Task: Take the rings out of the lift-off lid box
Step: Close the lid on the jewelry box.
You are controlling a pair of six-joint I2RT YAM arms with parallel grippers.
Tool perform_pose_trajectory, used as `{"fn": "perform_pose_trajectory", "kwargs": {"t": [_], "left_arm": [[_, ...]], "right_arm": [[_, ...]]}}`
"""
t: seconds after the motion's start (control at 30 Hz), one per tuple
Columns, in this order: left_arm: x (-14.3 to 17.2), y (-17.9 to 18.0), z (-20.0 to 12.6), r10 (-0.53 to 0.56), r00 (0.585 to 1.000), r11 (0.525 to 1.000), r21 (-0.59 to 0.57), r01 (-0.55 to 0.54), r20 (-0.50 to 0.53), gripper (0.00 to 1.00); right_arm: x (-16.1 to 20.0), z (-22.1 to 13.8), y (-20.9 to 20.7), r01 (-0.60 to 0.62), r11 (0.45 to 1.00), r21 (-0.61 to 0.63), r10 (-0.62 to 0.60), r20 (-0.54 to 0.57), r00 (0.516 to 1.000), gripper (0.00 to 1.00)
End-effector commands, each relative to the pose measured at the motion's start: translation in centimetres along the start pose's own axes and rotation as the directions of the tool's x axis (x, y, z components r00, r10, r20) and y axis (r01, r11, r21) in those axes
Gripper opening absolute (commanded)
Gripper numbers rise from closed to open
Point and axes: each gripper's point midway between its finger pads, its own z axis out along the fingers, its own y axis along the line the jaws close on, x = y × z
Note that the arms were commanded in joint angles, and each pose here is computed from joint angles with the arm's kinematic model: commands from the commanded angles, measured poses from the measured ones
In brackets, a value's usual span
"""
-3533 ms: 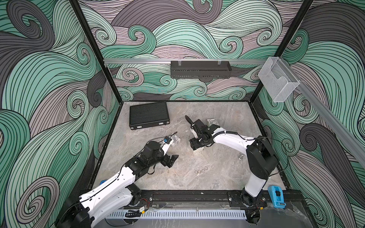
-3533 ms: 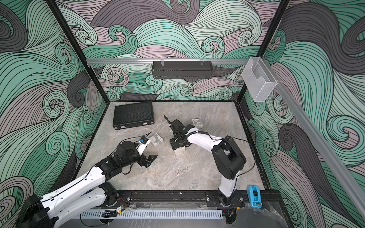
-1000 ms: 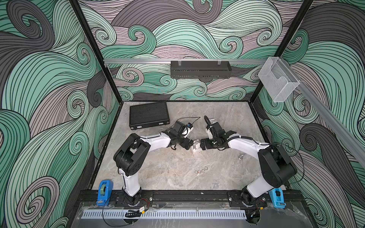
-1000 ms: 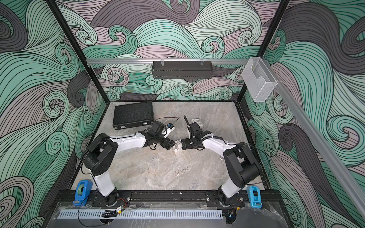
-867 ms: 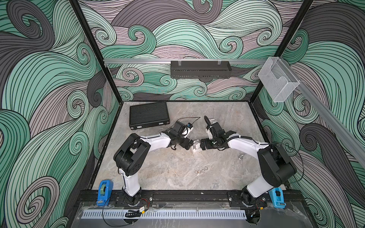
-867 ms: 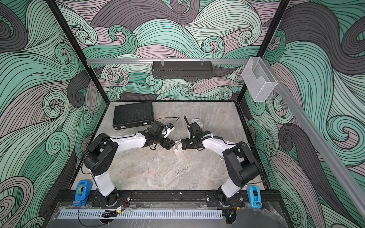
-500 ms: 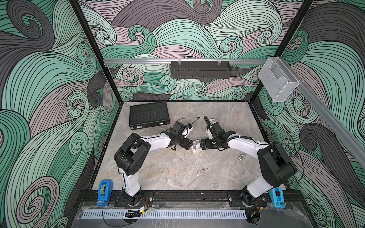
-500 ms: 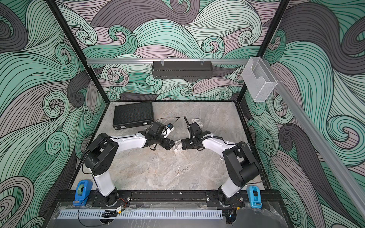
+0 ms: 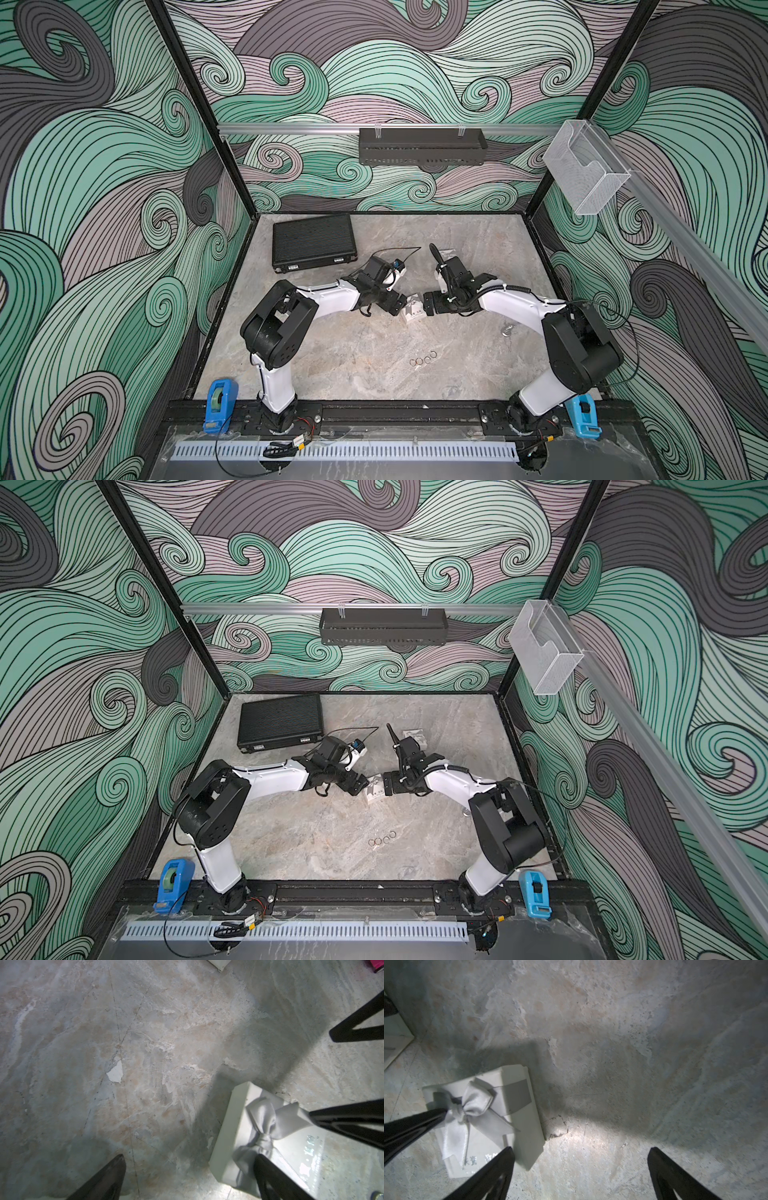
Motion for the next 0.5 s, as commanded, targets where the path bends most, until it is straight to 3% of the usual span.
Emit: {"fn": "perform_pose_trajectory", "kwargs": {"t": [0.0,0.13,0.23,0.47], "left_arm": [[0.0,0.0,-2.4,0.033,0.999,0.999,-0.036,-0.033,0.001,0.97],[-2.7,-0.3,-7.3,0.076,0.988,0.996,-0.063,-0.068,0.134,0.97],[-2.5,-0.5,-10.8,0.083,0.978,0.995,-0.079,-0.069,0.191,0.97],[3.4,-1.0,-14.7,0.025,0.974,0.997,-0.083,-0.007,0.225,0.97]], "right_arm": [[-0.7,-2.3,0.4,0.067,0.998,0.008,-0.067,0.049,0.997,0.99],[-1.8,-3.8,1.7,0.142,0.99,-0.002,-0.142,0.067,0.988,0.99],[-2.1,-3.4,2.7,0.202,0.979,0.005,-0.202,0.045,0.978,0.99],[-2.4,-1.1,5.4,0.302,0.953,0.011,-0.302,-0.006,0.953,0.99]]}}
